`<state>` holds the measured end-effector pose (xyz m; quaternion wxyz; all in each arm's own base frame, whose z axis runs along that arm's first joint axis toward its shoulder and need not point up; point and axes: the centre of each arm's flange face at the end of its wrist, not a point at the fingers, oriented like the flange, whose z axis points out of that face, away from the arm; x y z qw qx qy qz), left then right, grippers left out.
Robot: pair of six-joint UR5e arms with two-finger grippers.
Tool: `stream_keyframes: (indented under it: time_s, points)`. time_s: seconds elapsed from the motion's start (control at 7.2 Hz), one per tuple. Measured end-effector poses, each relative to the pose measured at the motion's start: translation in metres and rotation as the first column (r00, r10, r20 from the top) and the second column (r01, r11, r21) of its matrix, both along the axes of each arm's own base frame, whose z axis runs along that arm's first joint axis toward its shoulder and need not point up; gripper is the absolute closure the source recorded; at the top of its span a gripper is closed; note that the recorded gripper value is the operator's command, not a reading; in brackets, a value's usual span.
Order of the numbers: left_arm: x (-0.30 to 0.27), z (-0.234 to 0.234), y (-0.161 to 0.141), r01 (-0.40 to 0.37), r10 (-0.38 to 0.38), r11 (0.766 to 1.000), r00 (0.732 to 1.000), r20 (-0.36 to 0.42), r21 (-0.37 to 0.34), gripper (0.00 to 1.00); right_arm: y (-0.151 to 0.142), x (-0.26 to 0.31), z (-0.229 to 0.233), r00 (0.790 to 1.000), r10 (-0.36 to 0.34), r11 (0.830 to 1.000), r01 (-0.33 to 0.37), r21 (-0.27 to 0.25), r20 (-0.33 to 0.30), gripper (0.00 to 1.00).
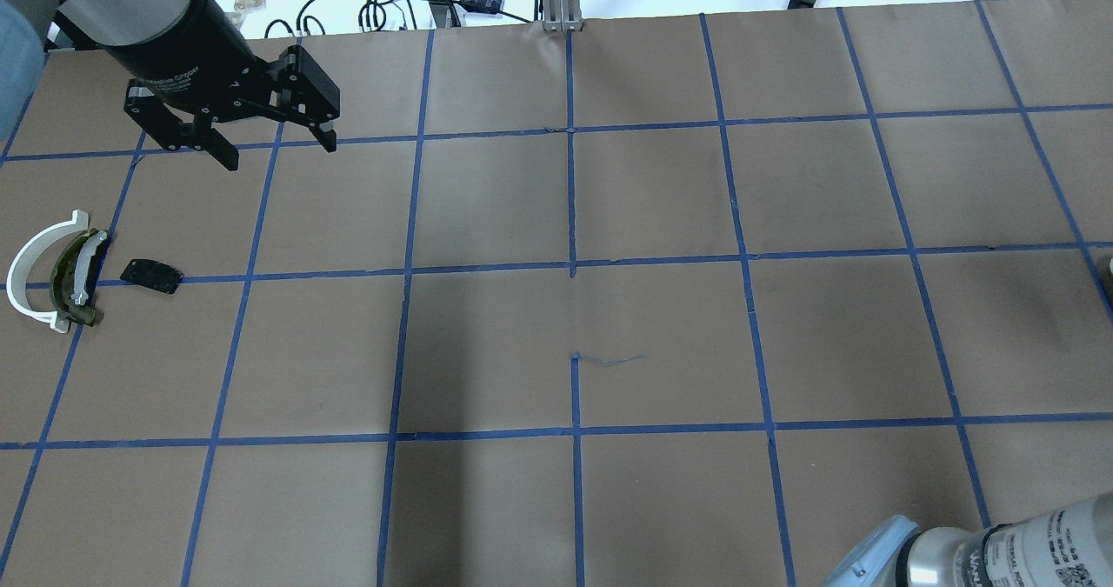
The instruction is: Place bearing gear from tray to pile
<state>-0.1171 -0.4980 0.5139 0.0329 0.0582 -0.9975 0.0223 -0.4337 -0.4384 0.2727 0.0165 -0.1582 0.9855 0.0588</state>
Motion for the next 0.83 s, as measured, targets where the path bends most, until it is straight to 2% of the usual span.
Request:
stream_keyframes:
  time_s: [0.42, 0.83]
  points:
    - [0.0, -0.001, -0.001, 0.003, -0.003, 1.0, 1.0, 0.0, 0.001, 0.0, 0.026, -0.011, -0.068, 0.999, -0.011, 1.0, 0.01, -0.028, -0.039, 0.04]
    - [0.0, -0.002, 0.0, 0.005, -0.005, 1.0, 1.0, 0.0, 0.001, 0.0, 0.031, -0.005, -0.083, 0.999, -0.021, 0.999, 0.019, -0.033, -0.046, 0.14]
